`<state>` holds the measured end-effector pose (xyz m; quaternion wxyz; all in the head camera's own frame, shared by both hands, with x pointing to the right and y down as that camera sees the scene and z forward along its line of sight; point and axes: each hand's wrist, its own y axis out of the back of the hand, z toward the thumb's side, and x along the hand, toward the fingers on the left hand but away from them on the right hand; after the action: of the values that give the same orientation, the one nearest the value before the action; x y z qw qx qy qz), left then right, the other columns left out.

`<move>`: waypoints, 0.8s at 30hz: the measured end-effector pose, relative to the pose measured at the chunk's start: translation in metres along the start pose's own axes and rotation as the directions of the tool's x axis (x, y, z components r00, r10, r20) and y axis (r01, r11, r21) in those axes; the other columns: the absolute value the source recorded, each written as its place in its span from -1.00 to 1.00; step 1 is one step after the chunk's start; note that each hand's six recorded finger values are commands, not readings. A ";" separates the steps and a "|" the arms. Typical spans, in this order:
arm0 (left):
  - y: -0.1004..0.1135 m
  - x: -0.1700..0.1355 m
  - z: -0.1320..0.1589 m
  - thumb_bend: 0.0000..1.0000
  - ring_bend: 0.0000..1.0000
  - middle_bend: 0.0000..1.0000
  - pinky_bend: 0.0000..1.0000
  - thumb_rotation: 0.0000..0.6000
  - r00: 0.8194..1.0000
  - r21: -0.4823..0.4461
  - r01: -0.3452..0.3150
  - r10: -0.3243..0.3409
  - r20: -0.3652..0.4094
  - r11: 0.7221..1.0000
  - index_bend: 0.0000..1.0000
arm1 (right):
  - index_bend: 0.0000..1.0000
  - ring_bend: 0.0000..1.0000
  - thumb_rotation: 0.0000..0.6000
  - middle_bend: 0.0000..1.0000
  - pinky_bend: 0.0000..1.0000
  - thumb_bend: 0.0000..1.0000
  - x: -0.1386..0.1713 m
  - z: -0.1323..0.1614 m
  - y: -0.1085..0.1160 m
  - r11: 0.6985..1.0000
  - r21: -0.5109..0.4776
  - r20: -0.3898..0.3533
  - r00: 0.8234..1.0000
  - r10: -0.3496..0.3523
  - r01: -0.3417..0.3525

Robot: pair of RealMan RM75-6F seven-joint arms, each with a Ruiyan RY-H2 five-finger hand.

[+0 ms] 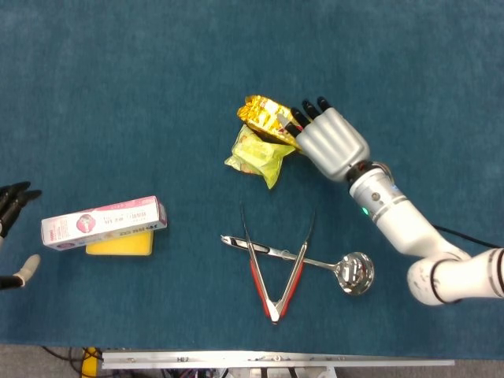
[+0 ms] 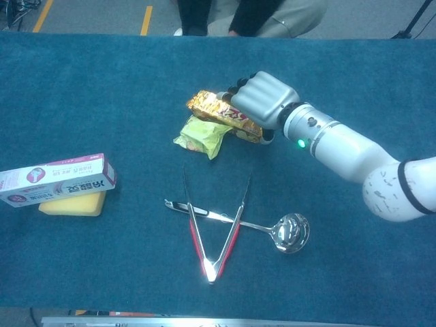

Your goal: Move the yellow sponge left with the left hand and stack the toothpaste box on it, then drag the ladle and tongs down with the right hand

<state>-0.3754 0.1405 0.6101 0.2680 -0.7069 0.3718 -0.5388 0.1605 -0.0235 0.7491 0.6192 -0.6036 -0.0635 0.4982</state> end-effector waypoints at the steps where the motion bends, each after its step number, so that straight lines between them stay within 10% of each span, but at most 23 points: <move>1: 0.000 0.000 0.000 -0.32 -0.90 -0.87 -0.62 1.00 1.000 -0.002 0.001 -0.001 0.000 1.000 -0.79 | -1.00 -0.69 1.00 -0.62 -0.52 -1.00 -0.002 -0.001 -0.001 1.000 0.002 0.008 1.000 0.002 -0.002; 24: 0.000 -0.005 -0.012 -0.32 -0.90 -0.87 -0.62 1.00 1.000 -0.023 0.001 -0.001 -0.021 1.000 -0.79 | -1.00 -0.69 1.00 -0.62 -0.52 -1.00 -0.053 -0.040 0.004 0.999 -0.043 0.269 0.963 -0.017 0.030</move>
<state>-0.3871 0.1448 0.6105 0.2558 -0.7044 0.3803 -0.5420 0.1590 -0.0883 0.7632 0.5965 -0.5442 -0.1656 0.5662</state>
